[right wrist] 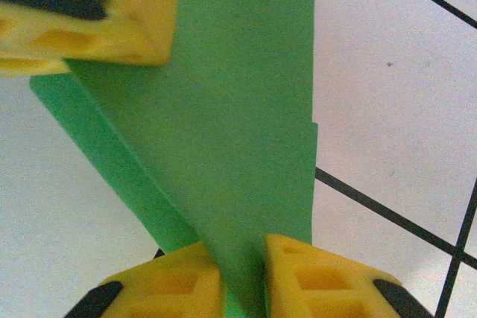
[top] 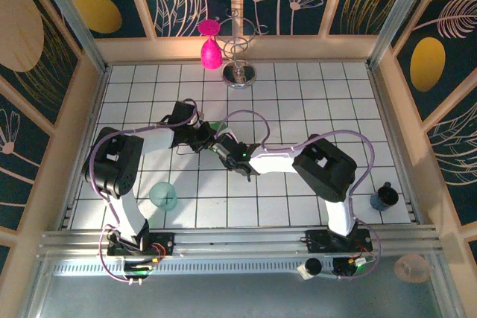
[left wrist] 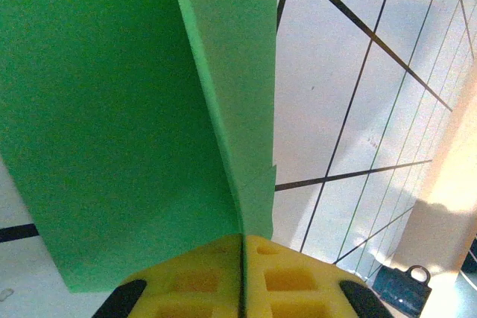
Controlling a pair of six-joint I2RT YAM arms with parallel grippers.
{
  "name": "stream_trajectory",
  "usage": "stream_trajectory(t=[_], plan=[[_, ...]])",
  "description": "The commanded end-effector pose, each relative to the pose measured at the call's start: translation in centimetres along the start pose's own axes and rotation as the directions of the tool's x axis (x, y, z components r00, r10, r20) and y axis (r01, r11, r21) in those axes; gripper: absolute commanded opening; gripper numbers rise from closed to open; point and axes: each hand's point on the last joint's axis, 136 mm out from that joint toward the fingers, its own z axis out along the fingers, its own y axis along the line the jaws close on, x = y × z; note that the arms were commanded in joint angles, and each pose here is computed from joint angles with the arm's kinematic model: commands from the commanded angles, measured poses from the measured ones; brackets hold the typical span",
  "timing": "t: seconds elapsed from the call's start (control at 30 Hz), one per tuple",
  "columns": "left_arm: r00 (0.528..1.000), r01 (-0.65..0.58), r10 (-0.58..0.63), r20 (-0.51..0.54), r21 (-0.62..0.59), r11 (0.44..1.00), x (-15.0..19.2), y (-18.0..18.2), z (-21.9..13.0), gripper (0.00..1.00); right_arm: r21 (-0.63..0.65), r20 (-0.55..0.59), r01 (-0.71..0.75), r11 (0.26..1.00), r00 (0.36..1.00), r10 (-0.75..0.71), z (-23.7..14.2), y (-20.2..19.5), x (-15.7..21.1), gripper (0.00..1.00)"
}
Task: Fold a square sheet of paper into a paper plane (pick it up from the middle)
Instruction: Fourth fold the wing at the center of the table.
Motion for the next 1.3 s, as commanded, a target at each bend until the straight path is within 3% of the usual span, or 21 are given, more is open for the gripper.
stream_trajectory(t=[0.0, 0.17, 0.33, 0.53, 0.93, 1.27], plan=[[1.000, -0.019, 0.019, 0.000, 0.009, 1.000, -0.3, -0.8, -0.7, 0.12, 0.012, 0.008, 0.033, 0.999, 0.999, -0.033, -0.8, 0.0, -0.3, 0.16], [0.999, -0.030, 0.031, 0.015, -0.032, 0.999, -0.5, -0.2, -1.0, 0.26, -0.010, -0.009, 0.047, 0.999, 0.999, -0.047, -0.9, 0.5, 0.1, 0.09], [0.991, -0.052, 0.060, 0.121, -0.069, 0.996, -3.2, -0.8, -3.0, 0.42, -0.077, -0.021, 0.030, 0.997, 0.999, -0.032, -1.5, 1.2, 0.3, 0.04], [0.975, -0.059, 0.080, 0.209, -0.103, 0.993, -5.0, -0.6, -4.9, 0.50, -0.173, -0.060, -0.044, 0.984, 0.998, 0.034, -2.2, 1.5, 0.4, 0.01], [0.947, -0.047, 0.047, 0.316, -0.010, 0.999, -3.8, -0.7, -7.1, 0.52, -0.365, -0.181, -0.239, 0.900, 0.966, 0.183, -2.7, 1.7, 0.8, 0.00], [0.972, -0.015, -0.017, 0.234, 0.135, 0.991, -0.3, 0.2, -5.9, 0.48, -0.442, -0.235, -0.304, 0.844, 0.947, 0.218, -2.1, 2.4, 1.3, 0.00]])
